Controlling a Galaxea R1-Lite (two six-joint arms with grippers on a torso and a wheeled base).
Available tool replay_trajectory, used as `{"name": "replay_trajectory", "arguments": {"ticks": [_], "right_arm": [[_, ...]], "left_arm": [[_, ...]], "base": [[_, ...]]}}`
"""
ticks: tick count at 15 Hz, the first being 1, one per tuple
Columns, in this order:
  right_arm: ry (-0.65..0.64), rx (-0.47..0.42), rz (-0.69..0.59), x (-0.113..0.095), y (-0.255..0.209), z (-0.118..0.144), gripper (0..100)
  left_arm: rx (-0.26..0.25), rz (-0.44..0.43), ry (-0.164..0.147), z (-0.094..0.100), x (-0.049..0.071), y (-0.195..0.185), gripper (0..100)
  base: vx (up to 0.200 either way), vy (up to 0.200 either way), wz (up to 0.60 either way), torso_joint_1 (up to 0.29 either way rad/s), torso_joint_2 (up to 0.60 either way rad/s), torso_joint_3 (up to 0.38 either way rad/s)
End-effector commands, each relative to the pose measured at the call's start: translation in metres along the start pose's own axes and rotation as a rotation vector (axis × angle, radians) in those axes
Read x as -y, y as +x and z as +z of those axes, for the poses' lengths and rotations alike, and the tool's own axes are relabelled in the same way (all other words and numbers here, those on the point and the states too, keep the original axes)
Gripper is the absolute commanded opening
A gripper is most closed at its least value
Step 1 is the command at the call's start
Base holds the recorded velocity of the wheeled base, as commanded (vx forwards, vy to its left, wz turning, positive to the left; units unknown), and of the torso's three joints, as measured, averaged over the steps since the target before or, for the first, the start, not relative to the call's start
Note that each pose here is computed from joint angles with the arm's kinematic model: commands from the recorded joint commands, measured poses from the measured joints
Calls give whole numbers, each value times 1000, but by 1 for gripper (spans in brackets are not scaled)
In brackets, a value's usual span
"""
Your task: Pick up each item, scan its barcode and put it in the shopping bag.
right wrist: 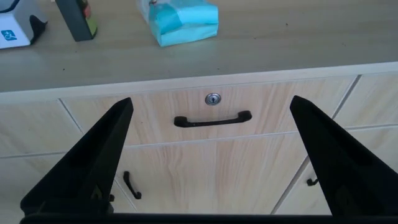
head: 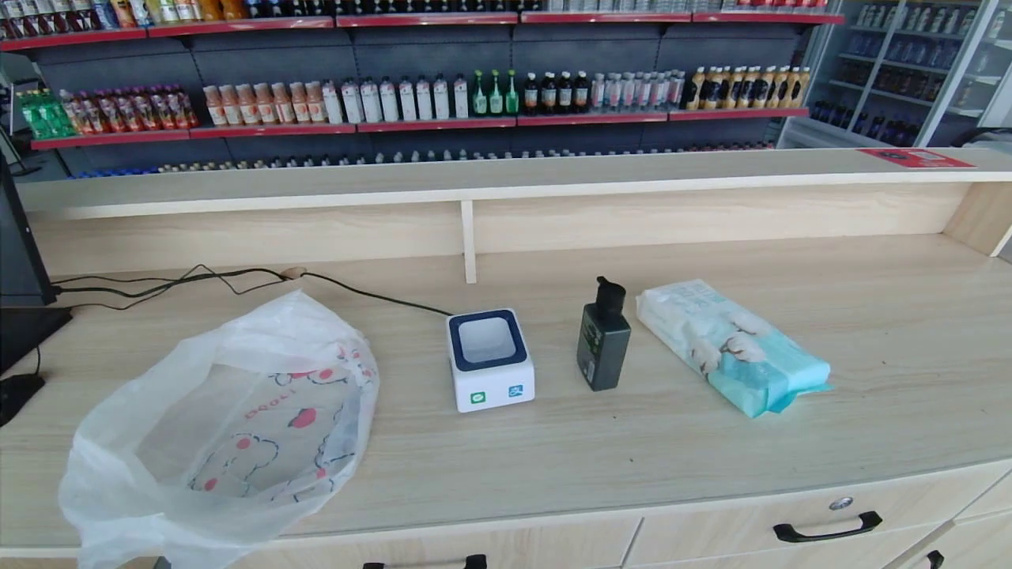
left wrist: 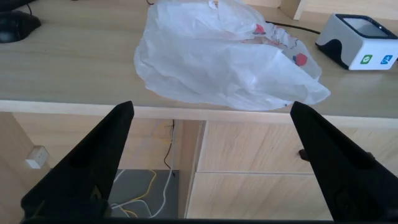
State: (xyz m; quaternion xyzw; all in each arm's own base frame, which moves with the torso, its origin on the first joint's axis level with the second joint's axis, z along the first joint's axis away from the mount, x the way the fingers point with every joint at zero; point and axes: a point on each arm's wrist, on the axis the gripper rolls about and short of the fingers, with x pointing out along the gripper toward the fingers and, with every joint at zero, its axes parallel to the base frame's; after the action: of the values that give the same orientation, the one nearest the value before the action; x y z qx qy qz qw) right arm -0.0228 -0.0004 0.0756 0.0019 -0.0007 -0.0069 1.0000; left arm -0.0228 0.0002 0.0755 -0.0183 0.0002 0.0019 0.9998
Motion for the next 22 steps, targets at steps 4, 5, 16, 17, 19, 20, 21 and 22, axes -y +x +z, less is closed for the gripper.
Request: {"name": "replay_trajectory", "arguments": {"ticks": [4, 5, 16, 17, 19, 20, 21, 22], "right_arm": [[2, 0, 0, 0, 0, 0, 100], [4, -1, 0, 0, 0, 0, 100], [23, 272, 85, -9, 113, 121, 100], [25, 288, 90, -10, 124, 123, 100], [58, 286, 148, -20, 150, 123, 100], [61, 255, 162, -23, 157, 120, 100], [62, 226, 165, -24, 163, 116, 100], [72, 189, 173, -27, 171, 111, 100]], "left_arm": [[0, 1, 0, 0, 0, 0, 100], [0, 1, 0, 0, 0, 0, 100], [0, 1, 0, 0, 0, 0, 100], [2, 1, 0, 0, 0, 0, 100], [0, 1, 0, 0, 0, 0, 100], [2, 2, -2, 0, 0, 0, 100], [0, 1, -2, 0, 0, 0, 100], [0, 1, -2, 0, 0, 0, 100]], "base": [[0, 200, 0, 4, 4, 2], [0, 0, 0, 0, 0, 0], [0, 0, 0, 0, 0, 0], [0, 0, 0, 0, 0, 0], [0, 0, 0, 0, 0, 0], [0, 0, 0, 0, 0, 0], [0, 0, 0, 0, 0, 0], [0, 0, 0, 0, 0, 0]]}}
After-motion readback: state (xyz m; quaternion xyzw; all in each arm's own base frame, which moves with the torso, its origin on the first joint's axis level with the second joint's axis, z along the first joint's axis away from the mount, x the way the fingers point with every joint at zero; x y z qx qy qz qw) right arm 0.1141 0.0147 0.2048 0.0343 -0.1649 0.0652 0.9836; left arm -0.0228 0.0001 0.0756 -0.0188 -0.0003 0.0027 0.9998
